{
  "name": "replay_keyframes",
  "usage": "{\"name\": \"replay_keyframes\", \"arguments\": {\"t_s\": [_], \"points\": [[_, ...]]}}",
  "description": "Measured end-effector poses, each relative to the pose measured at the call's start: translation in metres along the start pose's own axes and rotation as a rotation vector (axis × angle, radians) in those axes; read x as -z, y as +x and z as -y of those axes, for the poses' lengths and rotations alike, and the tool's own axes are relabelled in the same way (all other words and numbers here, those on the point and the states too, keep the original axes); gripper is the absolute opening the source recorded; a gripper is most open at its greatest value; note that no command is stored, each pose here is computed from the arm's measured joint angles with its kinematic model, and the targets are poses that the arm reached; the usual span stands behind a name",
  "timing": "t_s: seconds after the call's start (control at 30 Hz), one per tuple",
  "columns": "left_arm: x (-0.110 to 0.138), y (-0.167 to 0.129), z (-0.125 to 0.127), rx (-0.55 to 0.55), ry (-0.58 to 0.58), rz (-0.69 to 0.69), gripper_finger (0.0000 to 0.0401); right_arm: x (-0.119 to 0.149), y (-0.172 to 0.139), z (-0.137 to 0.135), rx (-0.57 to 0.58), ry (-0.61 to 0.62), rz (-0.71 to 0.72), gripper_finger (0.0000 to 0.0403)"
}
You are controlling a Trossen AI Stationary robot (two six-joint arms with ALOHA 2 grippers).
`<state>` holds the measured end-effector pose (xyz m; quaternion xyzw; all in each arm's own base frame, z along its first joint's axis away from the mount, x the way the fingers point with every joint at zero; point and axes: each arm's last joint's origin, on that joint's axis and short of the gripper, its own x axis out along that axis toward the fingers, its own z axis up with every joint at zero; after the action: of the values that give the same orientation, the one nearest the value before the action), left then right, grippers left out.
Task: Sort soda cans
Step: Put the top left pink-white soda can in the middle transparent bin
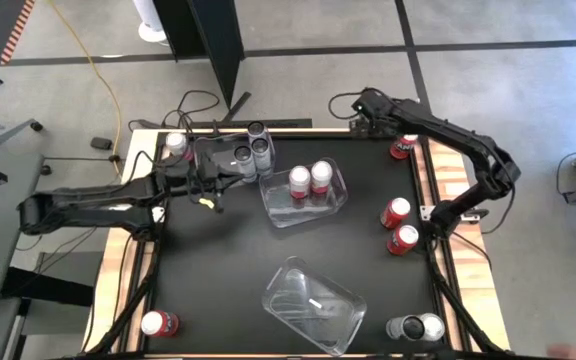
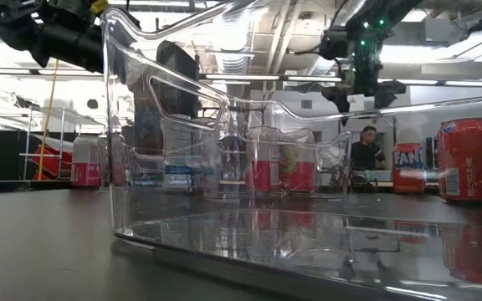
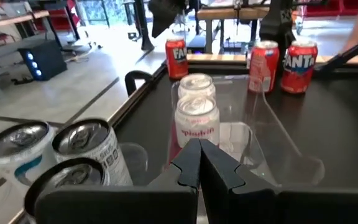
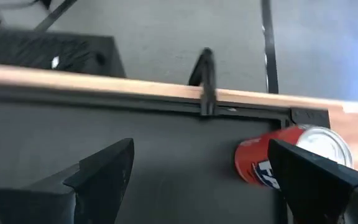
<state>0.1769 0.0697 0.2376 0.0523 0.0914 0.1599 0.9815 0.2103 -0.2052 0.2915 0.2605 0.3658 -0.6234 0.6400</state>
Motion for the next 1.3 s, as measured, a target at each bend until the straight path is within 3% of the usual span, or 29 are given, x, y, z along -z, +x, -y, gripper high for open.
{"name": "replay_keyframes", "arguments": {"t_s": [0.13,0.3,0.47,0.63,0.7,0.9,1.17,1.3], "points": [[-0.003,-0.008,-0.001,-0.019,-0.021,-0.017,0.0,0.007,-0.017,-0.018,-0.05,-0.132,0.042,0.0379],[-0.019,-0.028,-0.008,-0.22,-0.039,-0.136,0.002,0.012,-0.04,-0.04,-0.104,-0.268,0.147,0.0373],[-0.043,-0.048,-0.017,-0.446,-0.071,-0.193,0.0094,0.014,-0.056,-0.057,-0.181,-0.344,0.236,0.0372],[-0.086,-0.063,-0.035,-0.83,-0.141,-0.2,0.0174,0.018,-0.068,-0.071,-0.253,-0.373,0.316,0.0372],[-0.102,-0.064,-0.044,-0.905,-0.191,-0.217,0.0199,0.019,-0.074,-0.076,-0.278,-0.381,0.352,0.0372],[-0.115,-0.043,-0.083,-0.987,-0.327,-0.473,0.0244,0.03,-0.088,-0.089,-0.323,-0.402,0.411,0.0372],[-0.103,-0.023,-0.169,-1.039,-0.55,-0.804,0.0248,0.062,-0.114,-0.103,-0.326,-0.476,0.467,0.0372],[-0.108,-0.011,-0.185,-1.011,-0.618,-0.895,0.0248,0.078,-0.124,-0.106,-0.296,-0.53,0.487,0.0372]]}}
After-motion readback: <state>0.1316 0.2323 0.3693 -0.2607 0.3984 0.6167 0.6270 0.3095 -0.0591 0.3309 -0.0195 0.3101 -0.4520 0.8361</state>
